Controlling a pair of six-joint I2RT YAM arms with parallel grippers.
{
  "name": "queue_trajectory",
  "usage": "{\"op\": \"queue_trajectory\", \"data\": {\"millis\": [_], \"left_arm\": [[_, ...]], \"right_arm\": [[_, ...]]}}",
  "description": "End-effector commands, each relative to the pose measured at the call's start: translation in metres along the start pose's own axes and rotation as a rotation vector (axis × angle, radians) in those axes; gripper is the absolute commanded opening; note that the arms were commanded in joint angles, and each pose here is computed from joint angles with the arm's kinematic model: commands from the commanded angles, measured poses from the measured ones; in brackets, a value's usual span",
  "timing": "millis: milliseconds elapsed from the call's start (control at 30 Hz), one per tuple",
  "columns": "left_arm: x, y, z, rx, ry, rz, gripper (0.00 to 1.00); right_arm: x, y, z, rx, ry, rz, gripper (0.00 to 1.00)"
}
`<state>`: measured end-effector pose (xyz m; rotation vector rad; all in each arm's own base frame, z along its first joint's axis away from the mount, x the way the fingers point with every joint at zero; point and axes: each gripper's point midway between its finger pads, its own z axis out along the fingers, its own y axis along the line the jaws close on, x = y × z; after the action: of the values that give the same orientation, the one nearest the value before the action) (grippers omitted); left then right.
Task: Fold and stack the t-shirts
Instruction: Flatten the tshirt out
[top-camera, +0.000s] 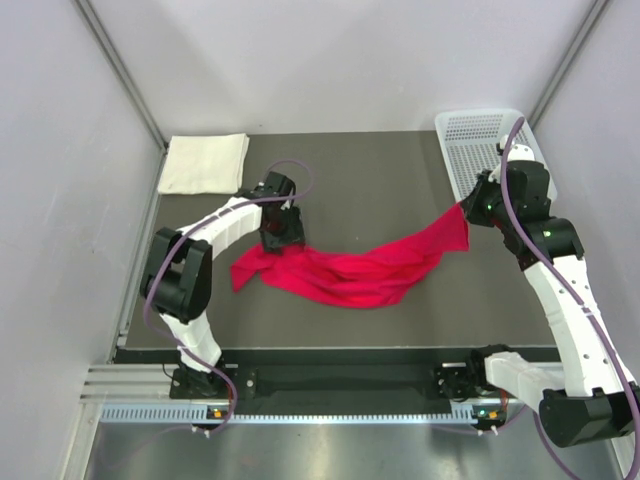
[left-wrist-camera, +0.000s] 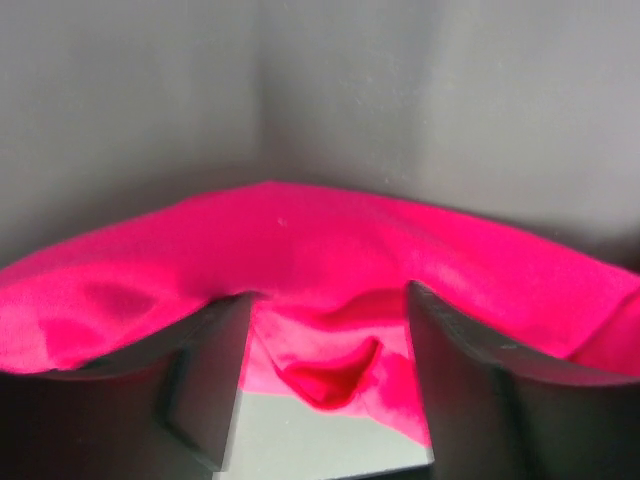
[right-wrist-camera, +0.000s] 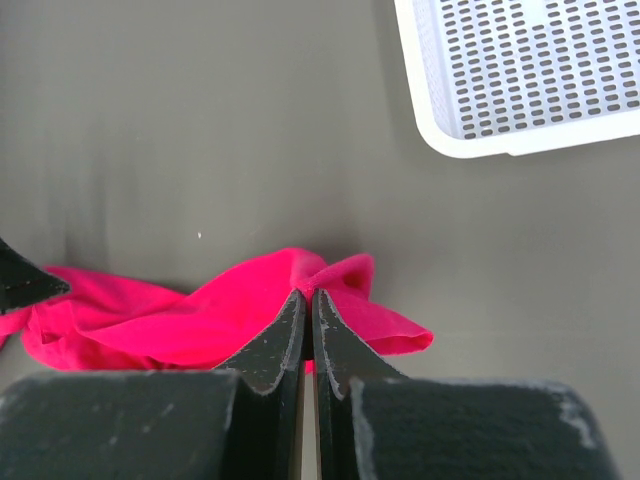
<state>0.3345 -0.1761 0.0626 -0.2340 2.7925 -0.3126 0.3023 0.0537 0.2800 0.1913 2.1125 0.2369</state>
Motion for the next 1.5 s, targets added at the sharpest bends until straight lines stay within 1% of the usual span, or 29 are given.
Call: {"op": "queue_trajectory", "data": {"millis": [0, 67, 100, 133, 200, 233, 300, 400, 433, 500, 533, 600, 633, 733, 800, 933, 1000, 1100, 1133, 1167, 1200, 1233, 1300, 1333, 1367, 1467], "left_arm": [[-0.010, -0.001, 0.010, -0.022, -0.003, -0.003, 0.64], [-0.012, -0.001, 0.016, -0.027, 0.005, 0.014, 0.54], [-0.014, -0.002, 0.016, -0.027, 0.003, 0.019, 0.39], [-0.015, -0.002, 0.017, -0.030, 0.001, 0.022, 0.32], [-0.020, -0.003, 0.011, -0.035, -0.008, 0.030, 0.07], [-0.026, 0.000, 0.007, -0.058, -0.034, 0.033, 0.00], [-0.033, -0.004, -0.004, -0.048, -0.063, 0.044, 0.00], [-0.043, -0.011, -0.033, -0.017, -0.113, 0.050, 0.00], [-0.047, -0.015, -0.050, 0.005, -0.144, 0.054, 0.00], [-0.050, -0.021, -0.072, 0.037, -0.165, 0.069, 0.00], [-0.053, -0.022, -0.092, 0.051, -0.200, 0.074, 0.00], [-0.057, -0.022, -0.116, 0.055, -0.238, 0.086, 0.00], [-0.059, -0.022, -0.134, 0.067, -0.278, 0.090, 0.00], [-0.061, -0.018, -0.169, 0.078, -0.352, 0.094, 0.00], [-0.059, -0.010, -0.181, 0.064, -0.374, 0.088, 0.00], [-0.055, 0.001, -0.224, 0.076, -0.495, 0.074, 0.00], [-0.045, 0.010, -0.225, 0.058, -0.487, 0.058, 0.00], [-0.010, 0.031, -0.211, 0.021, -0.384, -0.017, 0.00], [0.014, 0.036, -0.192, 0.027, -0.292, -0.052, 0.00], [0.026, 0.037, -0.184, 0.040, -0.258, -0.069, 0.03], [0.037, 0.039, -0.181, 0.062, -0.248, -0.083, 0.09], [0.057, 0.048, -0.161, 0.047, -0.181, -0.114, 0.12], [0.077, 0.052, -0.150, 0.065, -0.120, -0.140, 0.21], [0.086, 0.056, -0.142, 0.072, -0.099, -0.151, 0.28], [0.089, 0.050, -0.141, 0.114, -0.086, -0.148, 0.38], [0.095, 0.043, -0.134, 0.159, -0.050, -0.133, 0.46]], "right_arm": [[-0.016, -0.001, -0.004, -0.002, -0.059, 0.007, 0.00], [-0.019, 0.000, -0.004, -0.003, -0.065, 0.006, 0.00], [-0.019, -0.001, -0.003, -0.002, -0.065, 0.007, 0.00], [-0.020, -0.001, -0.003, -0.001, -0.067, 0.007, 0.00], [-0.020, -0.001, -0.002, 0.000, -0.064, 0.008, 0.00], [-0.020, -0.001, -0.002, -0.002, -0.064, 0.006, 0.00], [-0.020, 0.000, -0.001, -0.004, -0.061, 0.005, 0.00], [-0.021, -0.001, 0.001, 0.000, -0.063, 0.006, 0.00], [-0.022, 0.000, 0.000, 0.001, -0.066, 0.006, 0.00], [-0.026, 0.000, 0.001, 0.004, -0.074, 0.010, 0.00], [-0.032, 0.000, 0.000, 0.009, -0.090, 0.010, 0.00], [-0.045, 0.000, -0.004, 0.017, -0.118, 0.014, 0.00], [-0.051, -0.001, -0.005, 0.024, -0.131, 0.014, 0.00], [-0.067, 0.001, -0.013, 0.024, -0.167, 0.013, 0.00], [-0.073, 0.002, -0.021, 0.020, -0.189, 0.017, 0.00], [-0.076, 0.002, -0.040, 0.009, -0.228, 0.032, 0.00], [-0.072, 0.000, -0.052, 0.007, -0.245, 0.043, 0.00], [-0.059, -0.002, -0.061, 0.000, -0.236, 0.062, 0.00], [-0.055, 0.001, -0.062, -0.015, -0.228, 0.066, 0.00], [-0.050, 0.001, -0.066, -0.022, -0.224, 0.068, 0.00], [-0.043, 0.001, -0.065, -0.032, -0.206, 0.074, 0.00], [-0.038, 0.000, -0.065, -0.032, -0.195, 0.075, 0.00], [-0.024, -0.003, -0.065, -0.027, -0.171, 0.075, 0.00], [-0.019, -0.005, -0.064, -0.022, -0.161, 0.075, 0.00], [-0.015, -0.005, -0.066, -0.023, -0.156, 0.075, 0.00], [-0.003, -0.006, -0.064, -0.030, -0.129, 0.081, 0.00]]}}
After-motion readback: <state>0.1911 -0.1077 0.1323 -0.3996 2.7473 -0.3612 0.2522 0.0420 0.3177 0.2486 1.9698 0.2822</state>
